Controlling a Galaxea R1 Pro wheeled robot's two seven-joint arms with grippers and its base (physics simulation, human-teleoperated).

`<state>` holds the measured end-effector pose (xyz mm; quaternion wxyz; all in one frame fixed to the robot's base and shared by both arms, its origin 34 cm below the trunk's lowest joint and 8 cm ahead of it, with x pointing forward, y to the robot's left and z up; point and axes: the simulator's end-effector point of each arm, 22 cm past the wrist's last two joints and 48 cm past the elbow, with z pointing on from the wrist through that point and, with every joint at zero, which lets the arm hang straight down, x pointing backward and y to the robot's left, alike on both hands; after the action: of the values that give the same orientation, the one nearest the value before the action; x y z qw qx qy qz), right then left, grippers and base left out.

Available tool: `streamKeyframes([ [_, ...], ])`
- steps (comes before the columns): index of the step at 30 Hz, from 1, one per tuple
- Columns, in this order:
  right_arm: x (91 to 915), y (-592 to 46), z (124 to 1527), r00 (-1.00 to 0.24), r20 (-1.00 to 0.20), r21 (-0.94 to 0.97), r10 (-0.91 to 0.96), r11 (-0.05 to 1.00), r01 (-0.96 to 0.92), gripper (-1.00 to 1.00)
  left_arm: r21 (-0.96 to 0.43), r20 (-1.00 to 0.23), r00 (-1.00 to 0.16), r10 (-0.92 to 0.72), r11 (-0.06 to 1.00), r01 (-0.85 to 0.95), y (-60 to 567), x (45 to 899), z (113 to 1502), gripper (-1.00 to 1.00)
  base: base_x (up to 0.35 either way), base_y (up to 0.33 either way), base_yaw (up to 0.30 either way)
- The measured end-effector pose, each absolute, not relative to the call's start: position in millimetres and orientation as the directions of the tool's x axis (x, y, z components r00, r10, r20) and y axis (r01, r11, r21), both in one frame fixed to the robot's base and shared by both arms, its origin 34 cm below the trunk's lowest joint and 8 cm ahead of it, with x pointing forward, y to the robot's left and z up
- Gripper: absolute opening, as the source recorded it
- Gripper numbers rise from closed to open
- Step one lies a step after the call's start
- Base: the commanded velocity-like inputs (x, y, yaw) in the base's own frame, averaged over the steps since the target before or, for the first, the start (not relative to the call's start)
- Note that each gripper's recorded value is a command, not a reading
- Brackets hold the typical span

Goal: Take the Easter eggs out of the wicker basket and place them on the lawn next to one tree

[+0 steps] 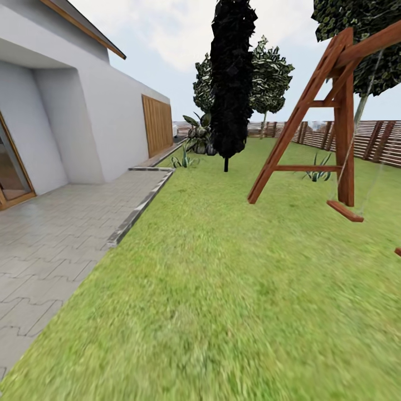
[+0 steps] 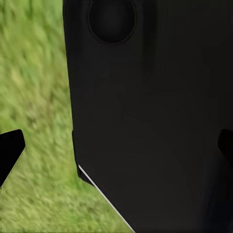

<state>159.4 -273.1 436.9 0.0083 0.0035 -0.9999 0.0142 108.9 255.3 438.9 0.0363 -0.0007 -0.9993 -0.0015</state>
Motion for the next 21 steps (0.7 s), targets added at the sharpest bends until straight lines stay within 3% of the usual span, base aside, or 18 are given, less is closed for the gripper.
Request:
streamKeyframes([
  [12, 159.4, -273.6, 436.9, -1.0, 0.016, -0.029, -0.007, 1.0, -0.007, 1.0, 0.003, 0.073, -0.997, 0.001, 1.0, 0.001, 255.3, 108.7, 438.9, 1.0, 0.334, 0.0, -0.003],
  [21, 159.4, -273.6, 436.9, -1.0, 0.016, -0.029, -0.007, 1.0, -0.007, 1.0, 0.003, 0.072, -0.997, 0.001, 1.0, 0.002, 255.3, 109.0, 438.9, 1.0, 0.334, 0.0, -0.131],
])
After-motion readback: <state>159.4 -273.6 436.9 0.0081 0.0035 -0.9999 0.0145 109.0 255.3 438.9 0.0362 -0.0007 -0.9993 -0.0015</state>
